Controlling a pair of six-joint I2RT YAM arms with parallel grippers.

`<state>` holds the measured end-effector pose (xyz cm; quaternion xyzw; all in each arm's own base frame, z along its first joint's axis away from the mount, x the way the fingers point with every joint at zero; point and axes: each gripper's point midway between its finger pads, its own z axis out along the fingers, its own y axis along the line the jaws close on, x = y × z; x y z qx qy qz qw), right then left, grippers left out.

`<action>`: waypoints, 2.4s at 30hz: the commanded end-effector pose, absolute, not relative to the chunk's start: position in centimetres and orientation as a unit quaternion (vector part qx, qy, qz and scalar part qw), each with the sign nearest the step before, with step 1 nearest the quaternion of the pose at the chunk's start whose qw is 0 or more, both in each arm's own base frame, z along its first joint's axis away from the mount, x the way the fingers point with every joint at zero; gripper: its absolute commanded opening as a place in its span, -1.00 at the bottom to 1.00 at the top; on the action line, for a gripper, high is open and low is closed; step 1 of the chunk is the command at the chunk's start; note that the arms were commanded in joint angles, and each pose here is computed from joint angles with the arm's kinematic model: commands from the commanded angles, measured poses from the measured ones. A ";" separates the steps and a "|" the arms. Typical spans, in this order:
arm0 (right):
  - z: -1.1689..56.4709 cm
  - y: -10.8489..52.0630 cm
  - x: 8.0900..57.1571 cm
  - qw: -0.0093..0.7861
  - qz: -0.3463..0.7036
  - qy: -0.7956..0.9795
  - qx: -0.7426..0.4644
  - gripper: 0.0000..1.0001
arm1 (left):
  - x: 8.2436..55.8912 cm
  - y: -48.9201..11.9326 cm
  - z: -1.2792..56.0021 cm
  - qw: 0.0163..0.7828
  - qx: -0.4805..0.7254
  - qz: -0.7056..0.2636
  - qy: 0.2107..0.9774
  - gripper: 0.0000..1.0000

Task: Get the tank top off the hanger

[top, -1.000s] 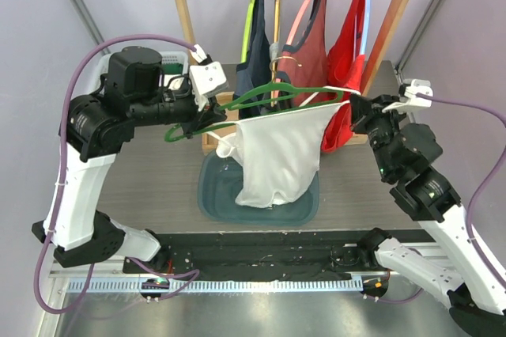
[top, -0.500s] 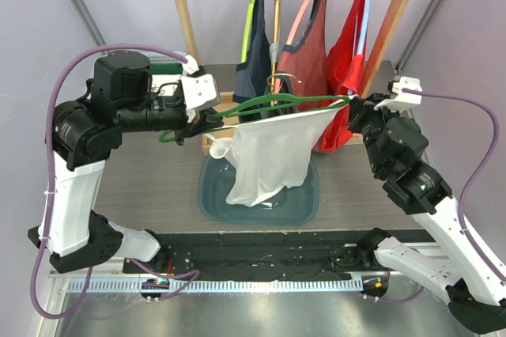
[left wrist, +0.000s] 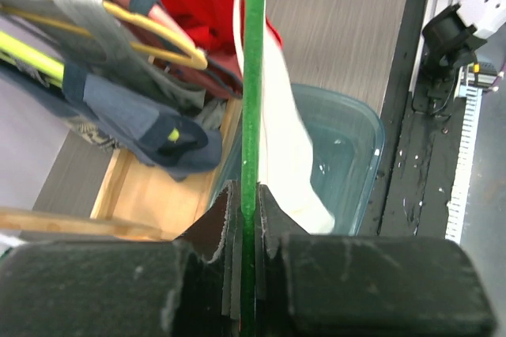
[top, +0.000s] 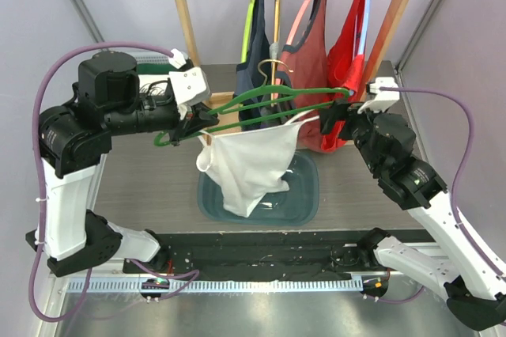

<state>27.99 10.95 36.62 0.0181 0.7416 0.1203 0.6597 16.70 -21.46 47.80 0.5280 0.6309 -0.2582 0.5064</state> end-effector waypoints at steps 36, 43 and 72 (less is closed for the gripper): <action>39.9 17.2 15.9 0.547 0.281 0.713 -0.337 0.99 | 21.3 -24.8 47.6 0.530 0.516 -0.240 0.628 -1.00; 46.5 17.4 16.5 0.631 0.279 0.638 -0.341 0.97 | 19.4 -25.7 45.6 0.484 0.569 -0.265 0.610 -1.00; 44.6 20.9 17.8 0.598 0.305 0.622 -0.402 -0.98 | 22.5 -26.3 43.8 0.493 0.528 -0.235 0.650 0.49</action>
